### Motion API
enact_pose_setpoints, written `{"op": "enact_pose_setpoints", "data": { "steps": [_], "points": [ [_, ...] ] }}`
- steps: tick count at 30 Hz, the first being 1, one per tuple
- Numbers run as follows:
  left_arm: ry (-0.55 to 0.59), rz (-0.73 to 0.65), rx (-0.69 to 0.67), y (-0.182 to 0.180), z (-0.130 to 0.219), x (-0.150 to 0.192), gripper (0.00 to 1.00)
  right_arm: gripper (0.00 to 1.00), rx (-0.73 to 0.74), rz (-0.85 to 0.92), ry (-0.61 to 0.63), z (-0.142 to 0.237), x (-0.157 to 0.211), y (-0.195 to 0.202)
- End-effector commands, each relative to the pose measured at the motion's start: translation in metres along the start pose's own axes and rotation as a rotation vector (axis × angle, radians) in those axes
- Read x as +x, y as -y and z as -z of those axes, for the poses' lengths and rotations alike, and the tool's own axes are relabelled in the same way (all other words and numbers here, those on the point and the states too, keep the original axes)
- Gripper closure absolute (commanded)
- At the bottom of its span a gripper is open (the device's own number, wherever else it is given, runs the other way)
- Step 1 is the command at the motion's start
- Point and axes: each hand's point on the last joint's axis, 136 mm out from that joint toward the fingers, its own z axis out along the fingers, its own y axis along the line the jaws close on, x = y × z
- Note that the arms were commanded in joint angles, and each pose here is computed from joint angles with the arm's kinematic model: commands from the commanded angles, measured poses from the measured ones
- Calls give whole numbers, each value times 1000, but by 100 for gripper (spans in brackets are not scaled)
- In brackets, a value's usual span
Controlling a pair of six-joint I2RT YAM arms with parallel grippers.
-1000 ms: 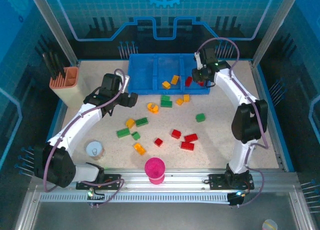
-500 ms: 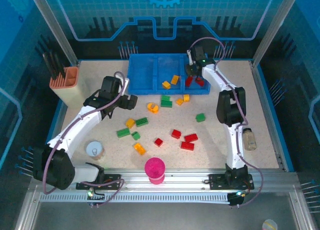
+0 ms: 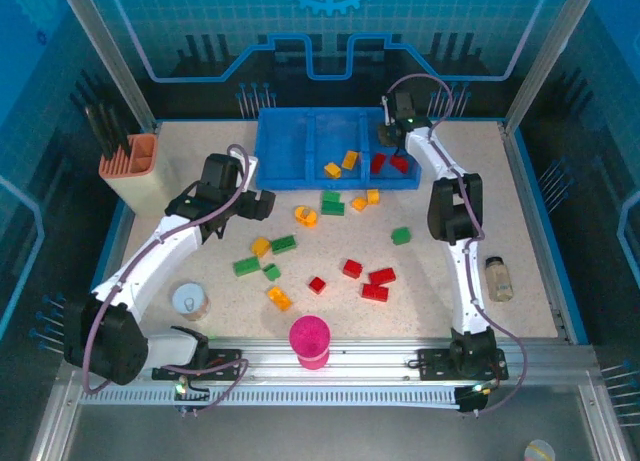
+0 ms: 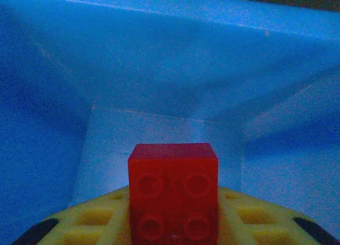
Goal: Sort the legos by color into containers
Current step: Place the lego in the container.
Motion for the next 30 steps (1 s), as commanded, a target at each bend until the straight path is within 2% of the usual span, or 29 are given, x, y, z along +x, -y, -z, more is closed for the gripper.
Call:
{"op": "enact_pose_setpoints", "data": {
  "steps": [1, 6, 9, 12, 15, 21, 27, 30],
  "points": [
    [35, -3, 10, 3, 6, -7, 1, 58, -36, -1, 47, 4, -16, -3],
    [63, -8, 11, 5, 9, -11, 1, 47, -55, 11, 56, 16, -20, -9],
    [69, -16, 9, 5, 14, -14, 1, 47, -64, 15, 68, 29, -25, -10],
    [82, -17, 8, 5, 18, -15, 1, 47, -79, 38, 85, 55, -33, -15],
    [97, -13, 14, 6, 20, -18, 1, 42, -114, 70, 68, 91, -29, -22],
    [115, -21, 14, 6, 23, -22, 1, 38, -160, 50, -46, 153, 23, -38],
    [122, -30, 7, 5, 25, -24, 1, 35, -164, -37, -260, 205, 108, -43],
    [120, -26, 9, 6, 23, -23, 1, 36, -149, -124, -308, 228, 148, -47]
  ]
}}
